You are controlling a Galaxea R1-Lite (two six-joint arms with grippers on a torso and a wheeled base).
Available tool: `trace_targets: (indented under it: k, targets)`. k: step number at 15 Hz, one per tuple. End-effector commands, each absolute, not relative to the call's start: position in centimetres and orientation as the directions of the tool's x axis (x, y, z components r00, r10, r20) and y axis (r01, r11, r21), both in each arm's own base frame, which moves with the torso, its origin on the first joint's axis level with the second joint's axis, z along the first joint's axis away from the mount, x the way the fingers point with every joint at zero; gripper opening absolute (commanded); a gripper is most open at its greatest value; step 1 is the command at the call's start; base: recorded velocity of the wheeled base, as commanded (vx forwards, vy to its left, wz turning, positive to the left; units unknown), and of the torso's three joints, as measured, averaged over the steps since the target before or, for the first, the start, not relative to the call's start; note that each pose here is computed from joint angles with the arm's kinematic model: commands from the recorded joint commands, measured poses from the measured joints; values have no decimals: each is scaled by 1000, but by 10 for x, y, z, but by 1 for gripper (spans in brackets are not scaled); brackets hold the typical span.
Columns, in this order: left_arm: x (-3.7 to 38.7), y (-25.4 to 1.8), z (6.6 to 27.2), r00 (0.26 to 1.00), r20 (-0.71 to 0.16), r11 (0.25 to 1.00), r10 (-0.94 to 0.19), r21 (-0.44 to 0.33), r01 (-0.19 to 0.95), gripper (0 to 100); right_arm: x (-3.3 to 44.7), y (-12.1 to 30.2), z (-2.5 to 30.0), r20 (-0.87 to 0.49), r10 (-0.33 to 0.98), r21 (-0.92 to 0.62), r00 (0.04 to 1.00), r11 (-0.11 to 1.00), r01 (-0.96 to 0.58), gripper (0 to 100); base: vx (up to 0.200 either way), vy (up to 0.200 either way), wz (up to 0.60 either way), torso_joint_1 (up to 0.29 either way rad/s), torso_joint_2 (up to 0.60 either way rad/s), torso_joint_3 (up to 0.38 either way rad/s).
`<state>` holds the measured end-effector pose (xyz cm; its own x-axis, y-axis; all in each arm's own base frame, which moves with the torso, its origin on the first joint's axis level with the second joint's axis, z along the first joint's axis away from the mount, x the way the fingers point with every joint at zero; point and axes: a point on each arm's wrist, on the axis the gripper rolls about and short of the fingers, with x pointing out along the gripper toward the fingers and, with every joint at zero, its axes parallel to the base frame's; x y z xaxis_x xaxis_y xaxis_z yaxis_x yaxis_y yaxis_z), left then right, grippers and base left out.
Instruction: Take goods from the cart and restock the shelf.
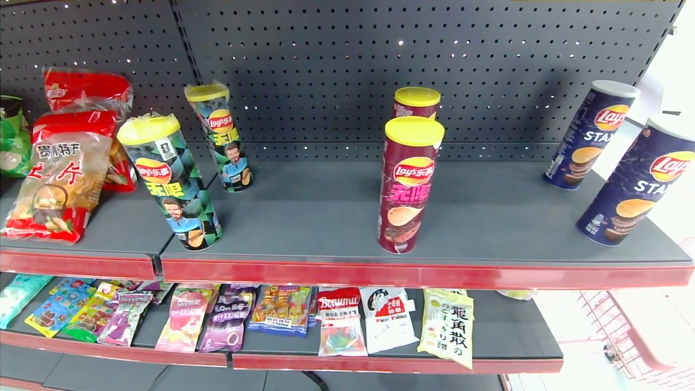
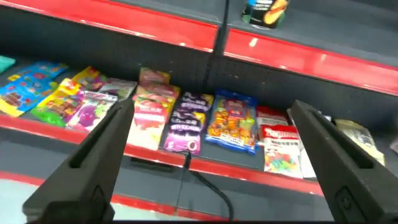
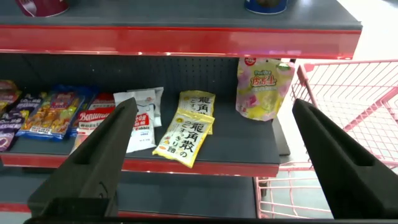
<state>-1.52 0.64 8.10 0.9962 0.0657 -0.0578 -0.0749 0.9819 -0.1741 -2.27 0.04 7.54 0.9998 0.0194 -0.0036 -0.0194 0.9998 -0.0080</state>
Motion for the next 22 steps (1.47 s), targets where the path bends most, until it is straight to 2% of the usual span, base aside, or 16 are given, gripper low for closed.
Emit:
trace_targets:
  k: [1, 2, 4, 7, 9, 18, 22]
  targets:
    - [-15, 4, 81, 998, -58, 994, -29, -109, 22, 100, -23, 0, 75, -3, 20, -9, 1000, 1000, -20, 100, 0, 0, 0, 0, 0, 0]
    - [-15, 4, 80, 996, -70, 997, -58, -58, 54, 100, -23, 0, 75, -3, 20, -6, 1000, 1000, -20, 100, 0, 0, 0, 0, 0, 0]
    - [-15, 3, 77, 993, -95, 997, -76, -19, 75, 100, -23, 0, 75, -3, 20, -5, 1000, 1000, -20, 100, 0, 0, 0, 0, 0, 0]
    - [-15, 3, 78, 993, -95, 997, -73, -42, 69, 100, -23, 0, 75, -3, 17, -8, 1000, 1000, -17, 100, 0, 0, 0, 0, 0, 0]
    - [-15, 3, 77, 993, -95, 997, -75, -15, 73, 100, -23, 0, 75, -3, 17, -8, 1000, 1000, -17, 100, 0, 0, 0, 0, 0, 0]
    - [-15, 3, 77, 992, -95, 997, -78, -10, 77, 100, -23, 0, 75, -3, 18, -6, 1000, 1000, -18, 100, 0, 0, 0, 0, 0, 0]
    - [-15, 3, 78, 993, -93, 997, -76, -10, 75, 100, -23, 0, 75, -3, 20, -6, 1000, 1000, -20, 100, 0, -200, 0, 1, 0, 1]
